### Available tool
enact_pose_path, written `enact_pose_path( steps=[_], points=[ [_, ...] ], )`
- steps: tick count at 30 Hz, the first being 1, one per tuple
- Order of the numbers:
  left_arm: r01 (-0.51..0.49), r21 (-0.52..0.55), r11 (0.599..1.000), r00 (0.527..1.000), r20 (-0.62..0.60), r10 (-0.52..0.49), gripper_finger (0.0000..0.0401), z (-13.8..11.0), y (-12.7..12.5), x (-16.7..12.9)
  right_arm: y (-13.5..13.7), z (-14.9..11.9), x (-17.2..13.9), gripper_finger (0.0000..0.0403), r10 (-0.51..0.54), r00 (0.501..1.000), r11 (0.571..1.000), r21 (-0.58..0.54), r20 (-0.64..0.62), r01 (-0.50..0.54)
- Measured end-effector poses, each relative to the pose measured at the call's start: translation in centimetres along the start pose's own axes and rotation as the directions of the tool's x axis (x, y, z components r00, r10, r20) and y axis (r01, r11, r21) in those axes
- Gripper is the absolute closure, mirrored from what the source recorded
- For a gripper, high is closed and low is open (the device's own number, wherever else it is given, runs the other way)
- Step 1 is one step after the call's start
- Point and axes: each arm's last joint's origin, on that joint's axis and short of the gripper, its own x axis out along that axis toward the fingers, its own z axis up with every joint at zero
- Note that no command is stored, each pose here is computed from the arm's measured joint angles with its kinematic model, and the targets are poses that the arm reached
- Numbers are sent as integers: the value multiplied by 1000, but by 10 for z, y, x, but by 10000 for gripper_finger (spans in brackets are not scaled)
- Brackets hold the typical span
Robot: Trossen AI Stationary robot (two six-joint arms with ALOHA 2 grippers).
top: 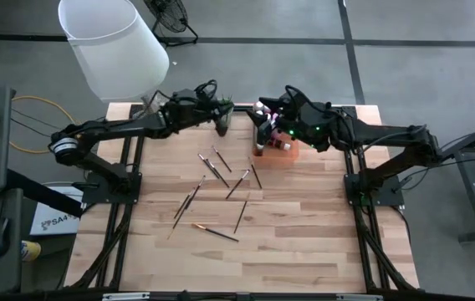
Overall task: Pick & Place Paint Supplies
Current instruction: Put the yellow paint brush into the green cup
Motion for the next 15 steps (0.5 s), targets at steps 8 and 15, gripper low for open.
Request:
enact_pose_path(
  steps=[8,15],
  points=[
    [-238,-19,971,970,47,239,397,-25,5,35,-1,1,-2,121,3,1000,1000,-3,-6,-3],
    [-368,-23,929,929,22,369,396,-40,16,46,-1,-1,-3,121,3,1000,1000,-8,-21,-3]
  ],
)
